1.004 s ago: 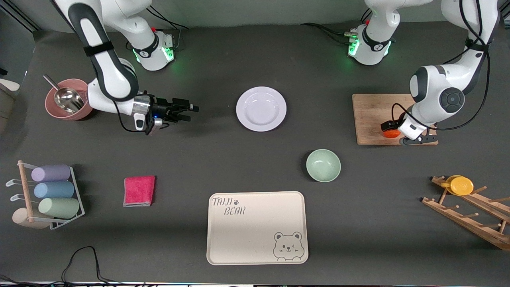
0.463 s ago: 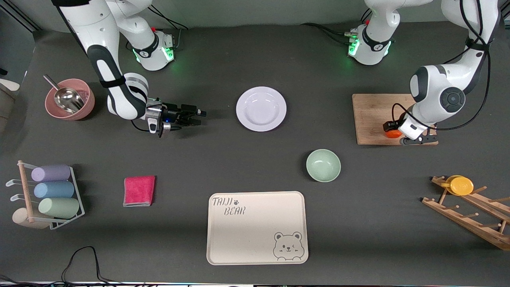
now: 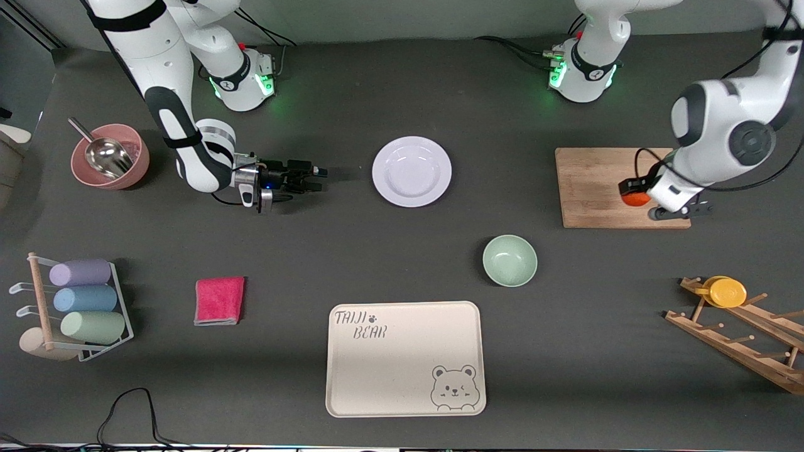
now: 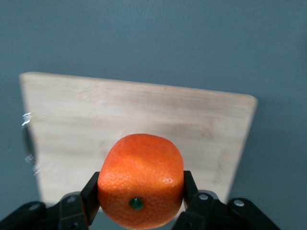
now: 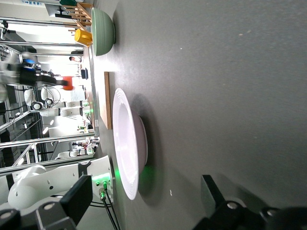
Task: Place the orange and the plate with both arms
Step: 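Lift the orange with the left gripper and carry it over the white plate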
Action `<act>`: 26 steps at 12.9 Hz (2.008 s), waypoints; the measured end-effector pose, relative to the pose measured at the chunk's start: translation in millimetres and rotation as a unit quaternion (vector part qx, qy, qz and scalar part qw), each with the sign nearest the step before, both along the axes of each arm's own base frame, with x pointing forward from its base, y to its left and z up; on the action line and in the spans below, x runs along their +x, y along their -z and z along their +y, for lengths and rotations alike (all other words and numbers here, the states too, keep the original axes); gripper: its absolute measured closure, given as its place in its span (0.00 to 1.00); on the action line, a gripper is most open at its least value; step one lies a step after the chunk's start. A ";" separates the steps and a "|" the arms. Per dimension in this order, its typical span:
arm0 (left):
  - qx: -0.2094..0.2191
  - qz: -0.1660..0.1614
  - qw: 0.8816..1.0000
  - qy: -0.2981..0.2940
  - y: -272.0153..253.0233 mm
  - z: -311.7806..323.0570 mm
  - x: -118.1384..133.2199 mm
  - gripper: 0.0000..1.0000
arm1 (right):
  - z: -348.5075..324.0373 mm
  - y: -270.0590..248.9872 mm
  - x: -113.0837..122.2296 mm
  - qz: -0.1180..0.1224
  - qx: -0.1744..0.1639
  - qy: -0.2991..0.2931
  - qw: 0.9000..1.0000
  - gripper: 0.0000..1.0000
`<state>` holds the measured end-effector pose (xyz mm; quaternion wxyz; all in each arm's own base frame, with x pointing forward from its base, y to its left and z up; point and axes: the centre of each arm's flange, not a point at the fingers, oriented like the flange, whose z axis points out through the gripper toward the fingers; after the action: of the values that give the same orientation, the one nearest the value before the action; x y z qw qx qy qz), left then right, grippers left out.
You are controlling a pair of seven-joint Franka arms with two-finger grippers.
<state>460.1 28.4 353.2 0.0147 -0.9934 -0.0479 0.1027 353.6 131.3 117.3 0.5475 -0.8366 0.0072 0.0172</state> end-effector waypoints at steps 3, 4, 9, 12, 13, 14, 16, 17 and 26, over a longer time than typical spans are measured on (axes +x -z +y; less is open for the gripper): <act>0.006 0.007 1.000 0.009 -133.1 -11.9 -15.4 0.30 | -1.2 2.3 -1.0 0.003 0.000 0.001 1.000 0.00; 0.007 0.007 1.000 0.010 -175.3 -15.1 -19.8 0.30 | -1.3 2.3 -1.0 0.003 0.000 0.002 1.000 0.00; 0.002 0.013 1.000 -0.010 -214.3 -99.9 -18.9 0.30 | -1.6 2.5 -1.1 0.004 0.000 0.003 1.000 0.06; -0.002 0.010 0.999 -0.040 -170.5 -228.0 -15.6 0.30 | -2.1 3.4 -1.6 0.005 0.000 0.003 1.000 0.16; -0.001 0.005 0.999 -0.053 -154.0 -263.8 -17.0 0.30 | -2.3 3.9 -2.0 0.006 -0.001 0.003 1.000 0.17; -0.002 0.004 0.998 -0.066 -138.0 -293.0 -19.0 0.30 | -2.4 4.4 -2.3 0.006 -0.001 0.003 1.000 0.26; -0.009 0.008 0.996 -0.092 -108.8 -338.8 -24.9 0.30 | -2.5 5.0 -2.6 0.007 -0.001 0.003 1.000 0.33; -0.013 0.011 0.994 -0.104 -94.6 -359.5 -30.1 0.30 | -2.6 5.2 -2.7 0.007 -0.001 0.003 1.000 0.41; -0.052 0.025 0.986 -0.153 49.0 -495.2 -135.8 0.30 | -3.2 7.8 -4.3 0.006 0.000 0.001 1.000 0.51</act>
<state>324.2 -466.8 304.2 -0.0520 -0.9708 -0.1939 0.1312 349.3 128.2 109.5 0.5474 -0.8365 0.0116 0.0214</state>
